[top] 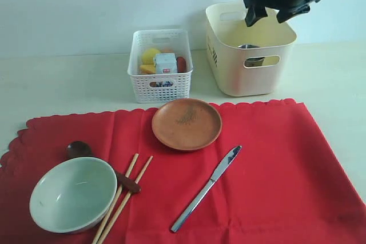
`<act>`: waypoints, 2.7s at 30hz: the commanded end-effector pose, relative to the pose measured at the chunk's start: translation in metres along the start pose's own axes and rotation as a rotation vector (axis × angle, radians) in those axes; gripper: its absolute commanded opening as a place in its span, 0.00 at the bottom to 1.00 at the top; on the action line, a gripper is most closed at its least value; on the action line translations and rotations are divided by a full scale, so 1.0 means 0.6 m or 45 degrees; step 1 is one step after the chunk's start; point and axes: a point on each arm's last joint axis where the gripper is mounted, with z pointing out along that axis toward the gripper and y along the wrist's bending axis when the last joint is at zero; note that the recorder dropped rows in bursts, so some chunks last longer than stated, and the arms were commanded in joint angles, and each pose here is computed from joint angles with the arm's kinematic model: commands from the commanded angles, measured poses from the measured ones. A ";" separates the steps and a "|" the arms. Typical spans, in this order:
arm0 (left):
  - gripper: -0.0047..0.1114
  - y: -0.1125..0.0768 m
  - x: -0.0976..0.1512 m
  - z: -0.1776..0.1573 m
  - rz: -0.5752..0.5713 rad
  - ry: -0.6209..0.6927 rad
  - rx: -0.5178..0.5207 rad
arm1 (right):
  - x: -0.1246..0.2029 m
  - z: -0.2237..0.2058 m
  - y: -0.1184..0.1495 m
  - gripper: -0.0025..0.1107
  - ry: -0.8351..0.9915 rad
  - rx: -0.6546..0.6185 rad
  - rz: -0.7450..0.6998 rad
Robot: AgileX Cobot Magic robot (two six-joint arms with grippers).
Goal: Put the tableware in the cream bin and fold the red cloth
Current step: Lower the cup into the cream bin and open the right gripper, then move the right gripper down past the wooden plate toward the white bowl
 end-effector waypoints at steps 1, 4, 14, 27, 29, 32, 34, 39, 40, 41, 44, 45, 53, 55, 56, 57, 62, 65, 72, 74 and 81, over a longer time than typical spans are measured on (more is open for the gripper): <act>0.05 -0.001 -0.002 -0.001 -0.004 -0.017 0.008 | -0.006 -0.054 0.021 0.69 0.008 -0.100 0.015; 0.05 -0.001 -0.002 -0.001 -0.004 -0.017 0.008 | -0.006 -0.081 0.034 0.67 0.027 -0.169 0.021; 0.05 -0.001 -0.002 -0.001 -0.004 -0.017 0.008 | 0.023 -0.137 0.110 0.62 0.037 -0.223 -0.079; 0.05 -0.001 -0.002 -0.001 -0.004 -0.017 0.008 | 0.184 -0.137 0.160 0.62 0.028 -0.163 -0.109; 0.05 -0.001 -0.002 -0.001 -0.004 -0.017 0.008 | 0.206 -0.143 0.172 0.62 0.032 -0.171 -0.130; 0.05 -0.001 -0.002 -0.001 -0.004 -0.017 0.008 | 0.231 -0.155 0.197 0.62 0.022 -0.195 -0.175; 0.05 -0.001 -0.002 -0.001 -0.004 -0.017 0.008 | 0.248 -0.162 0.220 0.62 0.035 -0.223 -0.214; 0.05 -0.001 -0.002 -0.001 -0.004 -0.017 0.008 | 0.282 -0.166 0.273 0.60 0.090 -0.290 -0.265; 0.05 -0.001 -0.002 -0.001 -0.004 -0.017 0.008 | 0.286 -0.167 0.283 0.59 0.099 -0.297 -0.265; 0.05 -0.001 -0.002 -0.001 -0.004 -0.017 0.008 | 0.289 -0.167 0.291 0.59 0.102 -0.296 -0.266; 0.05 -0.001 -0.002 -0.001 -0.004 -0.017 0.008 | 0.296 -0.168 0.315 0.59 0.102 -0.279 -0.265; 0.05 -0.001 -0.002 -0.001 -0.004 -0.017 0.008 | 0.299 -0.169 0.326 0.59 0.096 -0.281 -0.273; 0.05 -0.001 -0.002 -0.001 -0.004 -0.017 0.008 | 0.322 -0.173 0.383 0.59 0.100 -0.330 -0.328; 0.05 -0.001 -0.002 -0.001 -0.004 -0.017 0.008 | 0.330 -0.171 0.397 0.59 0.117 -0.345 -0.353; 0.05 -0.001 -0.002 -0.001 -0.004 -0.017 0.008 | 0.334 -0.170 0.404 0.59 0.125 -0.353 -0.365; 0.05 -0.001 -0.002 -0.001 -0.004 -0.017 0.008 | 0.337 -0.170 0.410 0.59 0.128 -0.359 -0.382; 0.05 -0.001 -0.002 -0.001 -0.004 -0.017 0.008 | 0.347 -0.169 0.429 0.59 0.122 -0.374 -0.440; 0.05 -0.001 -0.002 -0.001 -0.004 -0.017 0.008 | 0.346 -0.171 0.431 0.59 0.115 -0.375 -0.439; 0.05 -0.001 -0.002 -0.001 -0.004 -0.017 0.008 | 0.340 -0.148 0.441 0.59 0.171 -0.360 -0.437; 0.05 -0.001 -0.002 -0.001 -0.004 -0.017 0.008 | 0.336 -0.135 0.447 0.59 0.181 -0.356 -0.438; 0.05 -0.001 -0.002 -0.001 -0.004 -0.017 0.008 | 0.324 -0.084 0.467 0.59 0.265 -0.331 -0.460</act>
